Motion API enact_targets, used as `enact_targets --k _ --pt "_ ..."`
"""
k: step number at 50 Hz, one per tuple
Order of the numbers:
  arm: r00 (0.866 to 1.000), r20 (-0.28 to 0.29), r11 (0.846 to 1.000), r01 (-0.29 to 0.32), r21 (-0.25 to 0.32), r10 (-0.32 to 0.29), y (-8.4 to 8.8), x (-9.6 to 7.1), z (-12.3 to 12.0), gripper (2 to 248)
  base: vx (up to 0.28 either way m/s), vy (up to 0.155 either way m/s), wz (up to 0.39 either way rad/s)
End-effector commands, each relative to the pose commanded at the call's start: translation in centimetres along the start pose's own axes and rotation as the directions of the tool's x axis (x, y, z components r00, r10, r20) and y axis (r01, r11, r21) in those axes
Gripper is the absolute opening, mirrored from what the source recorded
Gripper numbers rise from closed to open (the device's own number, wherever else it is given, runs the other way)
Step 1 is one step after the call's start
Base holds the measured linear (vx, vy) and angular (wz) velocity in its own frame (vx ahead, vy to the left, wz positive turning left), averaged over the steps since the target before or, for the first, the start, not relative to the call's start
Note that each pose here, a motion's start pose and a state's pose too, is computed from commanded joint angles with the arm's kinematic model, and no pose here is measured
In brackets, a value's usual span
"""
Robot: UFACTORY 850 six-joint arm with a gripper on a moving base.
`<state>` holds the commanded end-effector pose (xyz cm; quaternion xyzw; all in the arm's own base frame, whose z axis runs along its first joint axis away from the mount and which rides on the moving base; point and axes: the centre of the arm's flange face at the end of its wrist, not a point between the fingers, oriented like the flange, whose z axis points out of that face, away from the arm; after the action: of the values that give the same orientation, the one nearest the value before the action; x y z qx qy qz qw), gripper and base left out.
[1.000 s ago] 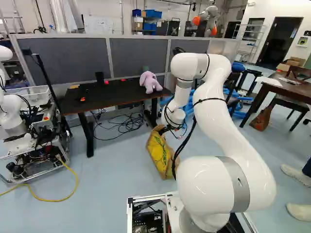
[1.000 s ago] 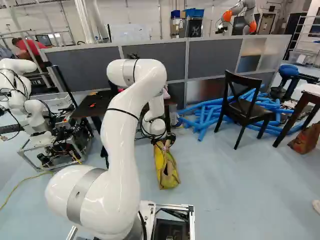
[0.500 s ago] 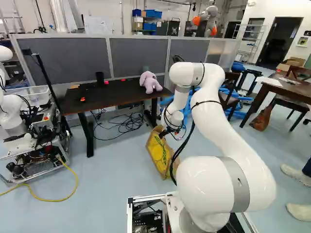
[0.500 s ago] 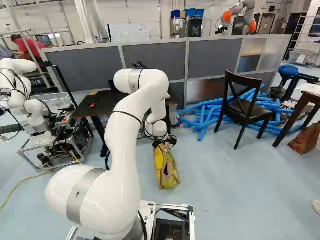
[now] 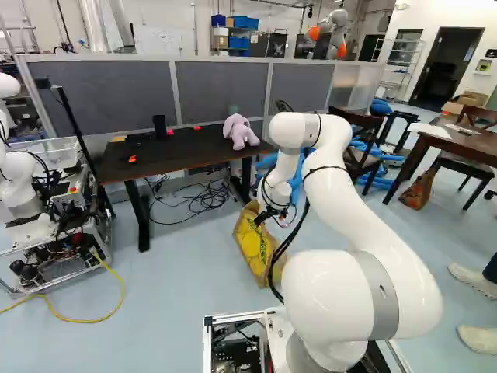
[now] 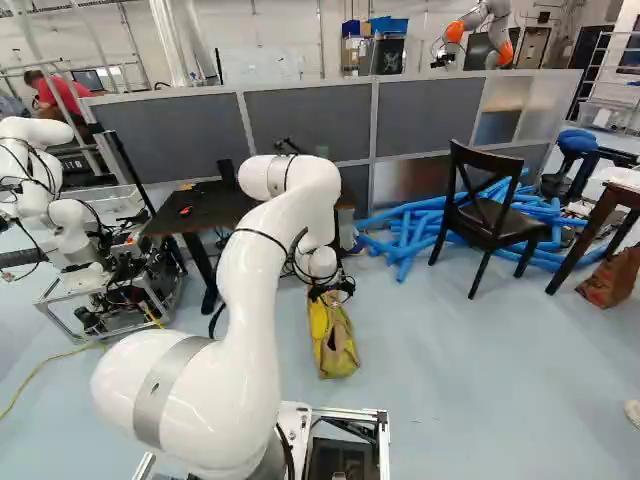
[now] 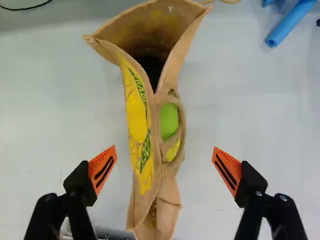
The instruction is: Pick up the bag on the ground and place it on the table
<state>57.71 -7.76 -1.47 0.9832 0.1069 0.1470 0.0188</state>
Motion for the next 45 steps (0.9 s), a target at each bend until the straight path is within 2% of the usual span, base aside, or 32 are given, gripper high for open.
enact_targets --k 45 --pt "0.998 0.067 1.0 -0.018 0.002 0.018 1.6 -0.4 7.5 247 0.0 0.0 0.0"
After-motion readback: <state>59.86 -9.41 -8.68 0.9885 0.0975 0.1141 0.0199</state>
